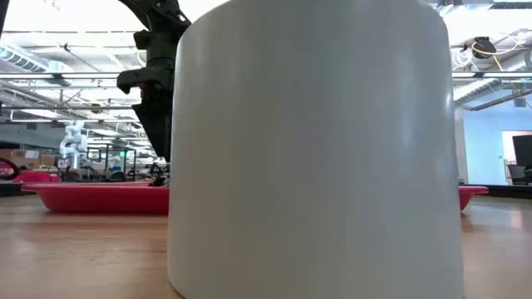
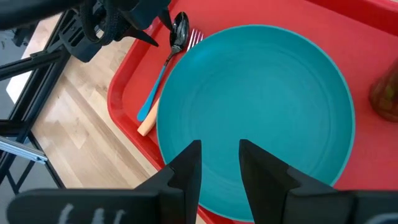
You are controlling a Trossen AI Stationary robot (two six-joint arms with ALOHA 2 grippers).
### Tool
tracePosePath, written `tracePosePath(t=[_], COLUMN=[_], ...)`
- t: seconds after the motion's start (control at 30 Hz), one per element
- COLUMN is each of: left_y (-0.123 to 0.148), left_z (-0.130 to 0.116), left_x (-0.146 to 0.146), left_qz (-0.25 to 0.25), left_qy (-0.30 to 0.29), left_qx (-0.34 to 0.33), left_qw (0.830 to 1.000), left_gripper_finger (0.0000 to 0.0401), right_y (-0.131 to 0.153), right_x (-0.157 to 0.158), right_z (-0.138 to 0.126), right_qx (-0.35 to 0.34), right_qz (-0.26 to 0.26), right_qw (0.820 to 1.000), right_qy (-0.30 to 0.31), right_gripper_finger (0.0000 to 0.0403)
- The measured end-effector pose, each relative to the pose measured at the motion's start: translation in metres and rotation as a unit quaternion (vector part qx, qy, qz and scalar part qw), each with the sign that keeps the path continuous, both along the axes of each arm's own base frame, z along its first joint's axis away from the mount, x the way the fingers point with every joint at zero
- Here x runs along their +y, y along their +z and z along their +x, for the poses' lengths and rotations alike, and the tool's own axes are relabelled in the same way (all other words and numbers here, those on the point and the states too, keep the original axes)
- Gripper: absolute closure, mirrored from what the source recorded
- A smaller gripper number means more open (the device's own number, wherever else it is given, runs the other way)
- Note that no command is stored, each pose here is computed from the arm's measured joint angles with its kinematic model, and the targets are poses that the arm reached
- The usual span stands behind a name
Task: Pick and place plate/cup/fork/spoon on tray
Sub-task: Adjust the green spoon on the orange tray
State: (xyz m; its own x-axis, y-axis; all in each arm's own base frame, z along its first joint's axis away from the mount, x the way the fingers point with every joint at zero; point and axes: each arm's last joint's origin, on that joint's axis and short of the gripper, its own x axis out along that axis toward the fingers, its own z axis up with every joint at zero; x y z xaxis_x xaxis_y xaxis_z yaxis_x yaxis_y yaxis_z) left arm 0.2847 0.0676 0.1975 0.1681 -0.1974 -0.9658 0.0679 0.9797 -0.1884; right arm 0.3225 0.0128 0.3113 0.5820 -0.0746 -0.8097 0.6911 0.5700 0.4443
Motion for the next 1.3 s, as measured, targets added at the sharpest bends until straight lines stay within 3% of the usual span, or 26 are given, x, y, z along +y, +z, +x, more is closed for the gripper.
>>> tracePosePath(t=[0.33, 0.8, 1.3], left_y=[-0.005, -0.005, -0.012], left_z=[-0.003, 0.0, -0.004], left_x=[-0.003, -0.005, -0.003], left_qz=[-0.006, -0.017, 0.014], left_qy=[0.029, 0.025, 0.029], left_qx=[0.015, 0.002, 0.052], left_qw=[0.999, 1.0, 0.998], left_gripper_finger=[0.0256, 0.0256, 0.0256], right_y=[0.0, 0.0, 0.0], right_x=[0.002, 0.004, 0.004], right_z=[0.0, -0.001, 0.0], right_qx=[0.001, 0.002, 0.002], right_qz=[0.0, -0.002, 0.002], right_qw=[1.0, 1.0, 1.0], right_qy=[0.004, 0.003, 0.003], right_gripper_finger=[0.0303, 0.0303, 0.0303])
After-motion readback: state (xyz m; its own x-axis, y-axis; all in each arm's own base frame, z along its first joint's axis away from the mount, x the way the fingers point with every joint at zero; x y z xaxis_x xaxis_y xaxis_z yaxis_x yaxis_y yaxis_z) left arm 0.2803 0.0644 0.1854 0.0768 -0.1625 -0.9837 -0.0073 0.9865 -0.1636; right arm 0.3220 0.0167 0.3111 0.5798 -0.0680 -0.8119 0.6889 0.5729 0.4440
